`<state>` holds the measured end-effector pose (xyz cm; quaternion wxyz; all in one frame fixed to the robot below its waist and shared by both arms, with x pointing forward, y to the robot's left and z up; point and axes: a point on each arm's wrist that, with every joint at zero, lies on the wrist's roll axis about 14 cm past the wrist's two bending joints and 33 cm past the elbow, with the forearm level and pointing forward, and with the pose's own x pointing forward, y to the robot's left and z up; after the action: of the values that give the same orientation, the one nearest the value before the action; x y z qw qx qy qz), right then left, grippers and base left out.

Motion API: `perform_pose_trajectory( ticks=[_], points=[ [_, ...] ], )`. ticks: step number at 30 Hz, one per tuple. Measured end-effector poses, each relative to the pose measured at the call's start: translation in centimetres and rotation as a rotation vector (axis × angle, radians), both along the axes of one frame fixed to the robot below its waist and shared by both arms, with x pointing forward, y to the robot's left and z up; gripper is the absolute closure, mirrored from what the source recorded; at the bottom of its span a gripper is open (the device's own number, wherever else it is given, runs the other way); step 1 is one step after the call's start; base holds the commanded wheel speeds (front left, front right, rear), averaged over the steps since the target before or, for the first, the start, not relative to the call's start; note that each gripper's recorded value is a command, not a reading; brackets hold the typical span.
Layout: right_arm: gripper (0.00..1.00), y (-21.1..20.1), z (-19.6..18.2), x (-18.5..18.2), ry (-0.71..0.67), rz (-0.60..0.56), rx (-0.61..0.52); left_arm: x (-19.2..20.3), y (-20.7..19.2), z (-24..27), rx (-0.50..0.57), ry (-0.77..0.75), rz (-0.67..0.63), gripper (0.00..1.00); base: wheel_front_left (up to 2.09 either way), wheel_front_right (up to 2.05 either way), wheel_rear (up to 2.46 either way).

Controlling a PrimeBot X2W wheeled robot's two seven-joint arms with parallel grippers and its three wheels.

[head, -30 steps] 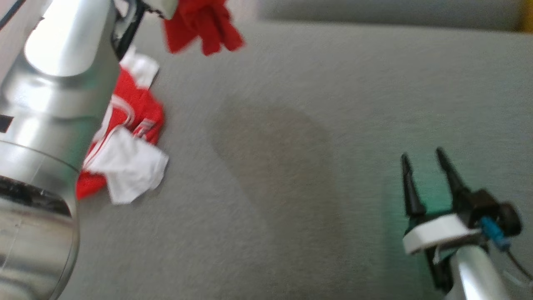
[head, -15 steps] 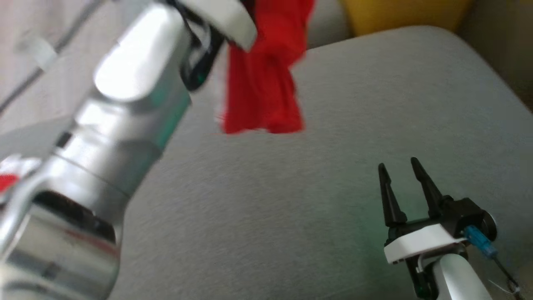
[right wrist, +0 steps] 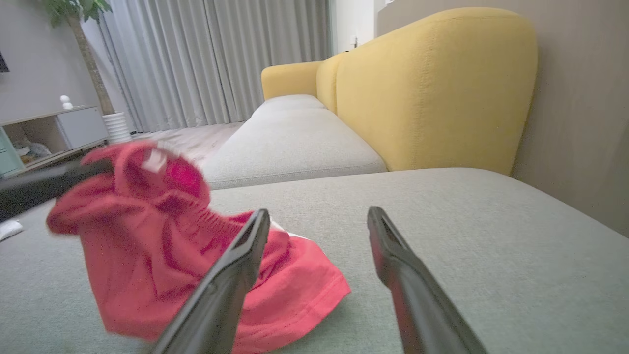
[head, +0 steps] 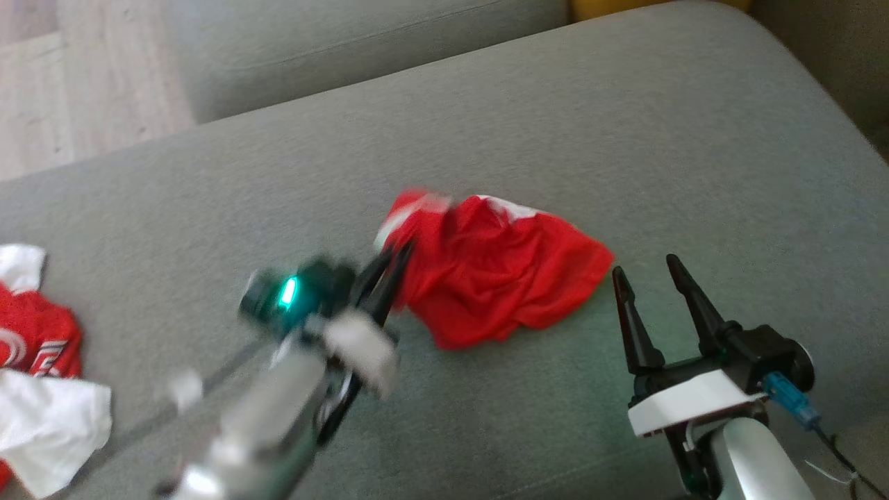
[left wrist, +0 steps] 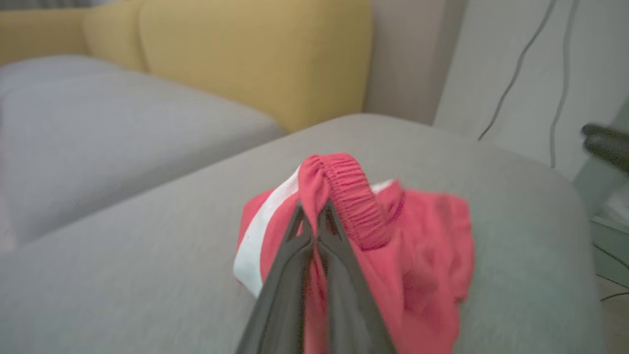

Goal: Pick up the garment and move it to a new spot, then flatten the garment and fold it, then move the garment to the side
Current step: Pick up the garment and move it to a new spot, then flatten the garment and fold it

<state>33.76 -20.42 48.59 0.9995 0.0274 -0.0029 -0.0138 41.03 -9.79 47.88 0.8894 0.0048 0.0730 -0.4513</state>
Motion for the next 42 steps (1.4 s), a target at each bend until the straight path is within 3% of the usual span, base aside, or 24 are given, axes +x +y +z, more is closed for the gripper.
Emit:
perform_pose_trajectory(
  ticks=[1,6,10,16,27,42],
  points=[
    [0.00,0.3,-0.1,0.2,0.002,0.009,0.001,-0.2,1.5,-1.6,0.016,0.031,0.058,0.00,0.00,0.00,0.00],
    [0.00,0.6,-0.3,0.9,0.006,0.025,-0.009,-1.5,8.4,-5.3,-0.016,0.161,0.359,0.00,0.00,0.00,0.00],
    [0.00,0.8,-1.2,0.2,0.030,0.030,-0.004,-3.4,13.0,-4.7,-0.062,0.134,0.560,0.00,0.00,0.00,0.00],
    [0.00,1.8,-2.8,-1.5,0.072,0.059,0.007,-6.6,18.5,-2.1,-0.112,0.028,0.758,0.00,0.00,0.00,0.00],
    [0.00,4.8,-2.9,-4.4,0.064,0.161,-0.003,-12.3,23.3,-1.0,-0.072,-0.091,0.901,0.00,0.00,0.00,0.00],
    [0.00,6.5,-2.7,-4.6,0.053,0.218,-0.002,-14.0,25.2,-1.0,-0.043,-0.126,0.959,0.00,0.00,0.00,0.00]
  ],
)
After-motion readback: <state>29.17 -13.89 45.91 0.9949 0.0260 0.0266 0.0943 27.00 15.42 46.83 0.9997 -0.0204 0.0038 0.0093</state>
